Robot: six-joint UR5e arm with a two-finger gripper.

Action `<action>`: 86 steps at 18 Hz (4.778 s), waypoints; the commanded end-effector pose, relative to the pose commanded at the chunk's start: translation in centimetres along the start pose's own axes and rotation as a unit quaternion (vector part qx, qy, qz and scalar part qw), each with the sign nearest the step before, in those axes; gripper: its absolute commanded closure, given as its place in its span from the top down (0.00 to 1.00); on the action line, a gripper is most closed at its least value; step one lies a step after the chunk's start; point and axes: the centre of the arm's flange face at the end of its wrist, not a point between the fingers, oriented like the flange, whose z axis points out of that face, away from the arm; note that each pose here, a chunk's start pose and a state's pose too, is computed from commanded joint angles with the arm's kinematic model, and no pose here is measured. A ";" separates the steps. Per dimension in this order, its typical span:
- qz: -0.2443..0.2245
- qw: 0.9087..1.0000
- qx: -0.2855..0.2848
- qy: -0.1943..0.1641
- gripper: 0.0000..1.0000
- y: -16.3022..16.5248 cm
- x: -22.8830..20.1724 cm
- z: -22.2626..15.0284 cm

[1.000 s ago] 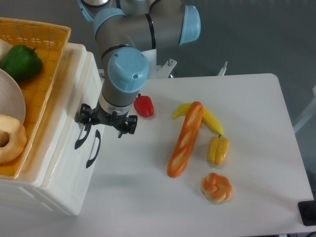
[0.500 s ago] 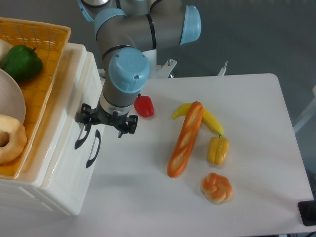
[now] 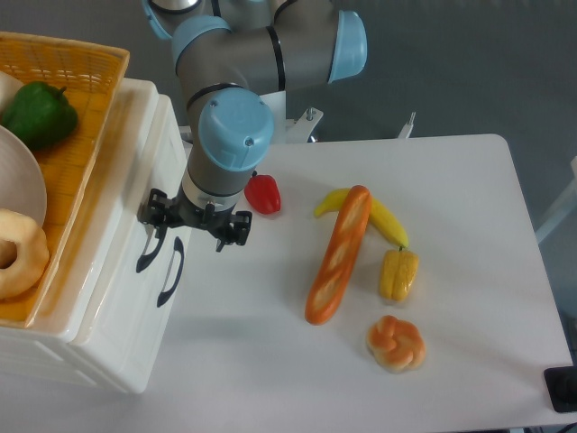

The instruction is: Slide the top white drawer open

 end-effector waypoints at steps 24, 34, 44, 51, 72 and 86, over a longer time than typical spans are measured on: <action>0.020 0.999 -0.005 -0.035 1.00 -0.1 -0.3 -0.4; 0.018 0.999 -0.003 -0.043 1.00 -0.1 -1.1 -1.0; 0.009 0.999 0.002 -0.051 1.00 0.3 -4.0 -2.3; -0.005 0.999 0.009 -0.054 1.00 0.4 -6.0 -2.9; -0.012 0.998 0.017 -0.055 1.00 1.1 -9.8 -4.0; -0.012 0.998 0.023 -0.058 1.00 1.2 -11.2 -4.7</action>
